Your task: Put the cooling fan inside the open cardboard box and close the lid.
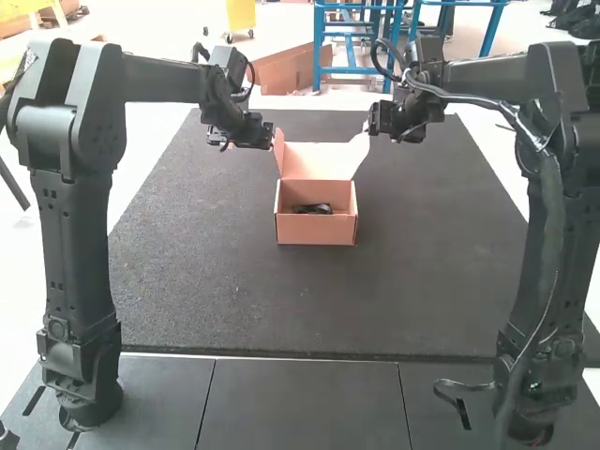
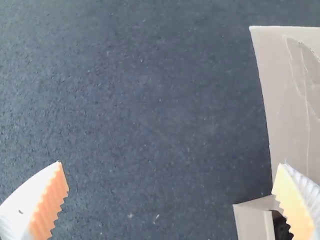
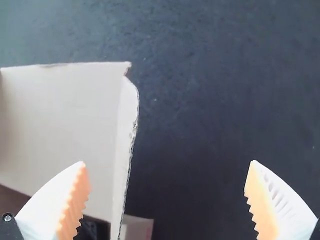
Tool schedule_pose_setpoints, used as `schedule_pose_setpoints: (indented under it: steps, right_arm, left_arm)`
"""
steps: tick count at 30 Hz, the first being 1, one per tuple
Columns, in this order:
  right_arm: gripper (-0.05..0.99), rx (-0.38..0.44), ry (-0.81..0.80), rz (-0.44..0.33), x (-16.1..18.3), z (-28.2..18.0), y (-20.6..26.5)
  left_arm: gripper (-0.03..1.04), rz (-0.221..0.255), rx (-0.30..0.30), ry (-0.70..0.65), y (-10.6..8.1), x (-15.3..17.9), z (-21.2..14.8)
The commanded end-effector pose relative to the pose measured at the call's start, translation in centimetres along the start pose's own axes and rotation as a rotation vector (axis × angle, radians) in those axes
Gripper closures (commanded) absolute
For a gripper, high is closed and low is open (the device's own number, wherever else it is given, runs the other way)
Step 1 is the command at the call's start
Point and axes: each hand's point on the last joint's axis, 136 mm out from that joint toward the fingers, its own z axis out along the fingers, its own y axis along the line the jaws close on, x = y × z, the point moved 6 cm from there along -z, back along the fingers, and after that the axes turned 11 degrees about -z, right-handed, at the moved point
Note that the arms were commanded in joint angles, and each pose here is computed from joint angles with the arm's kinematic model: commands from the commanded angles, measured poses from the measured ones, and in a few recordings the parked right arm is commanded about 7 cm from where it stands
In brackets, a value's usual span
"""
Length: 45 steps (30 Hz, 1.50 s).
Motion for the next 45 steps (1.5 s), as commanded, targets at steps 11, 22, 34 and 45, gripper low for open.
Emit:
schedule_pose_setpoints:
  steps: [11,22,34,45]
  right_arm:
    - [0.32,-0.028,-0.013,0.009,-1.0,0.6,-0.1]
    - [0.40,-0.039,-0.013,0.006,-1.3,1.2,-0.1]
    - [0.62,-0.062,-0.001,0.000,-1.0,1.9,0.8]
    - [0.62,-0.097,0.016,-0.012,-0.9,2.4,2.1]
  left_arm:
    - [0.04,-0.004,0.028,-0.045,-0.9,-1.5,-1.2]
    - [0.04,-0.004,0.029,-0.047,-0.9,-1.6,-1.2]
    - [0.04,-0.004,0.029,-0.048,-0.9,-1.6,-1.2]
    - [0.04,-0.003,0.030,-0.049,-0.9,-1.7,-1.2]
